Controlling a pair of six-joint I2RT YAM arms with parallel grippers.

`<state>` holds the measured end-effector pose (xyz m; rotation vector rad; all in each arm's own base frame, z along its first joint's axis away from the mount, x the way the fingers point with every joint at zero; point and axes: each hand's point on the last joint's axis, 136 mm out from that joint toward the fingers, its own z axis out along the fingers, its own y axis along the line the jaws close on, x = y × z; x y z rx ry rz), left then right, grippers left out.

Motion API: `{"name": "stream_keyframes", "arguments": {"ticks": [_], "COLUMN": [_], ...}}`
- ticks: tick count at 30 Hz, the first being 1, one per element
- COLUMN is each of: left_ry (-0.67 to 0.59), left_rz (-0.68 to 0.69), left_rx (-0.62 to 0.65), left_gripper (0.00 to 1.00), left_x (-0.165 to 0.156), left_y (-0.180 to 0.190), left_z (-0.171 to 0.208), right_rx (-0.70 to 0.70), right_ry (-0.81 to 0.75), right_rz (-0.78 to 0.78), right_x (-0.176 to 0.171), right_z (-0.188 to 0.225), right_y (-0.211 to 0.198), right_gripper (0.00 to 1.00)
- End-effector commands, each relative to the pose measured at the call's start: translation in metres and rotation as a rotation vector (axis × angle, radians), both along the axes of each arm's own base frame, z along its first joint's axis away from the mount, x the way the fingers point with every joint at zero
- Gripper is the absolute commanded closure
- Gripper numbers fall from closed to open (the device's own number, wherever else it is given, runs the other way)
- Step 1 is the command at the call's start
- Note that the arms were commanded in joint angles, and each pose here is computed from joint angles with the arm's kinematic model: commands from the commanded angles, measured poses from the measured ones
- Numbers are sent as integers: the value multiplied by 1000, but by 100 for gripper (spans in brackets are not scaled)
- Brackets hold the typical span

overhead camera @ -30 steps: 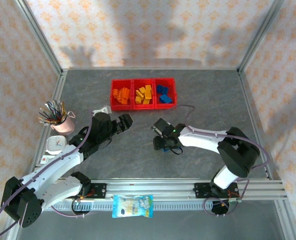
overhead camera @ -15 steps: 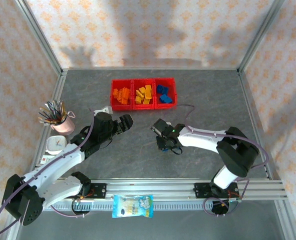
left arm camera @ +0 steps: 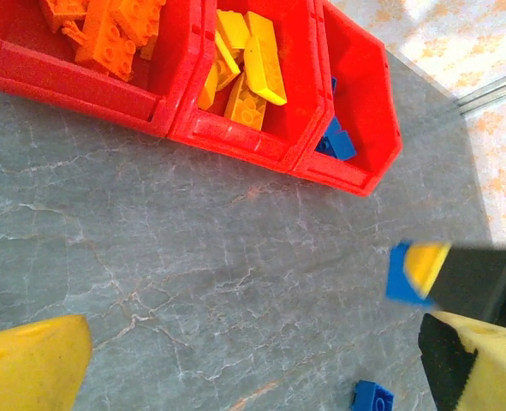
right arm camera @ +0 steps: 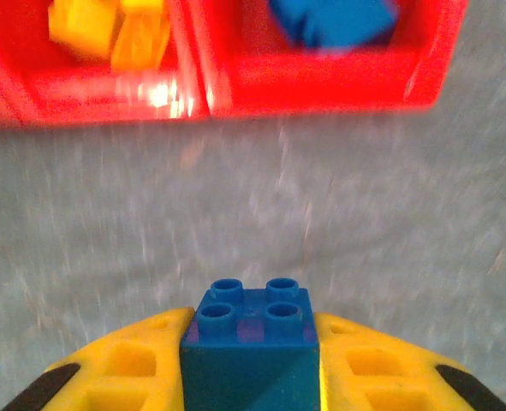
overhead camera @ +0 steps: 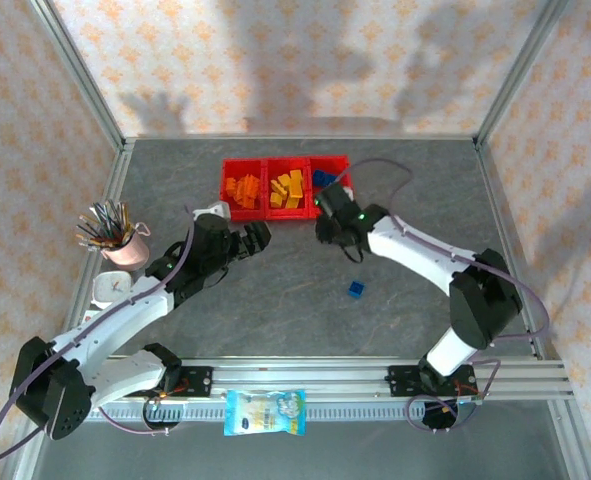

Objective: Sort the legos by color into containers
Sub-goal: Place the lego in the container, then pick up the lego from the bottom-center of the table.

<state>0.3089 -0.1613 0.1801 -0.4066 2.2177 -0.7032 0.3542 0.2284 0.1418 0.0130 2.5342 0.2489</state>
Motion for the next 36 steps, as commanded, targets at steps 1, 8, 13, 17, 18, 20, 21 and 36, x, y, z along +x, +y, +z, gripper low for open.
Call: {"name": "stream_keyframes", "arguments": {"ticks": [1,8,13,17,18,20,21,36], "left_ry": [-61,-67,-74,-83,-87,-86,-84,-39], "left_rz": [-13,-14,-18,-20,-21,-27,-31,-43], "left_rx": [-14,-7,-8,-7,-8,-10,-11,-39], "left_gripper": [1,1,1,1,1,1,1,1], "left_x": [15,29,36,38,38,38,37,10], "left_y": [-4,-6,-7,-7,-7,-8,-9,-9], "left_z": [23,28,33,38,40,41,41,23], "right_rx": [-32,-64,-121,-113,-107,-109,-108,-28], "right_ry": [-103,-173,-185,-191,-196,-202,-204,55], "right_rz": [-62,-125,-177,-142,-139,-141,-146,-43], "right_x": [50,134,177,185,184,178,172,-5], "right_z": [14,13,1,5,10,18,23,-37], "right_y": [-10,-9,-18,-11,-11,-15,-19,-58], "right_gripper": [69,69,65,52,50,44,40,26]}}
